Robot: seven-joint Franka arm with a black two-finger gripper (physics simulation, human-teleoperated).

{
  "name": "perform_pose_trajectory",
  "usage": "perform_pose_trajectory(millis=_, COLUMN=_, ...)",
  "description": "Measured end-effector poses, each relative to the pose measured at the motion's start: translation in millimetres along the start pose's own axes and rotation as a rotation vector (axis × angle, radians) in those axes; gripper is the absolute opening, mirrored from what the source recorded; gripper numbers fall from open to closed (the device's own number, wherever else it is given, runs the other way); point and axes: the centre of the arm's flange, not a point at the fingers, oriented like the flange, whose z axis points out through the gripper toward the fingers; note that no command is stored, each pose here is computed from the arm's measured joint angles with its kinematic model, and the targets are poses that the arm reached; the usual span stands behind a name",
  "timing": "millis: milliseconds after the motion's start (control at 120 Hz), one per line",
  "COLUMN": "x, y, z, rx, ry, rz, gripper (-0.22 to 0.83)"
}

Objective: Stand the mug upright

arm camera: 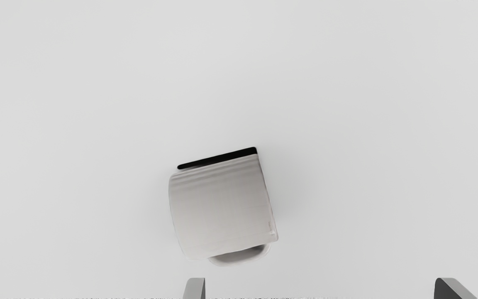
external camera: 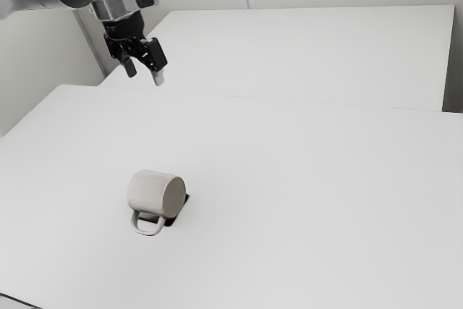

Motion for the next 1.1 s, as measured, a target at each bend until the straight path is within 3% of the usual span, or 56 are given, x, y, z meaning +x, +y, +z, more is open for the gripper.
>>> perform_pose_trajectory(millis=267, x=-7, y=-5, z=-2, rx=0.009, ry=-0.008, rz=-0.087, gripper=0.62)
perform_pose_trajectory(millis=433, x=-35, y=-45, z=5, rx=-0.022, ry=-0.021, rz=-0.190, gripper=0.61)
perform_pose_trajectory(millis=692, x=-89, y=-130, z=88, rx=-0.249, ry=-0.089, rz=-0.399, gripper=0.62)
perform_pose_trajectory(millis=1100, x=-111, y=-173, z=205, rx=-0.510, ry=-0.046, rz=-0.419, gripper=0.62)
